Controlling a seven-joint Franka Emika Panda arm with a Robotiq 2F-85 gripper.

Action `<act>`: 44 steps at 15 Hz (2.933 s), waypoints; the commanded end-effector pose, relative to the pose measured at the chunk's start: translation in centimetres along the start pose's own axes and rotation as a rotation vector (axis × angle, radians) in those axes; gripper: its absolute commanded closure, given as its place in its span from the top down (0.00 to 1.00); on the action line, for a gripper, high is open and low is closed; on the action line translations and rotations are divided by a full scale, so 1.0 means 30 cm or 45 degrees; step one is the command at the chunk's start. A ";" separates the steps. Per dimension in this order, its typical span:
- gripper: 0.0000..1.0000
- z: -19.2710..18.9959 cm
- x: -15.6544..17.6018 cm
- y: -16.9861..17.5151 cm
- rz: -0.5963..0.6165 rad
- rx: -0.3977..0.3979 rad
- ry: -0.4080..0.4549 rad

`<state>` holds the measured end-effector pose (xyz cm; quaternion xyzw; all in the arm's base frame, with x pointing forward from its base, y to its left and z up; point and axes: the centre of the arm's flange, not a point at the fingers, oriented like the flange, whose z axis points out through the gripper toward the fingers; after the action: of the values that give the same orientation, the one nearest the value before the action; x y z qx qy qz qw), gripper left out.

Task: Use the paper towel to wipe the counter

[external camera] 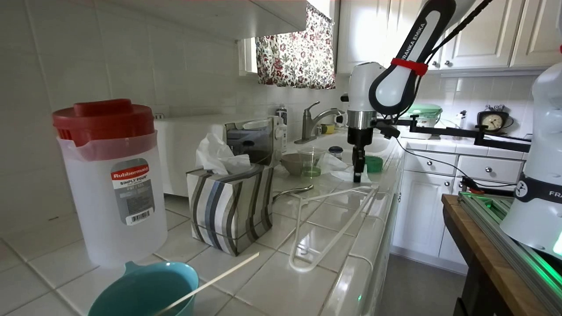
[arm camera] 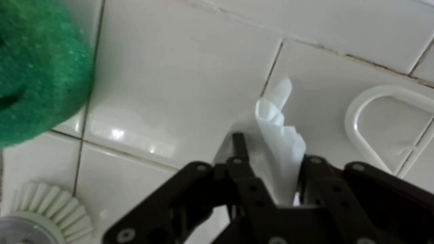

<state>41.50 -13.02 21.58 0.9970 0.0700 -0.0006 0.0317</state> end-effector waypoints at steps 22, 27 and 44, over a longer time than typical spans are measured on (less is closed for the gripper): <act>1.00 -0.481 -0.030 -0.111 0.115 0.120 0.141; 1.00 -0.461 0.038 -0.152 0.235 0.167 0.083; 1.00 -0.400 0.176 -0.302 0.300 0.162 -0.105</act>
<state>45.44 -2.57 32.94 0.9975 -0.0491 -0.0425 -0.0288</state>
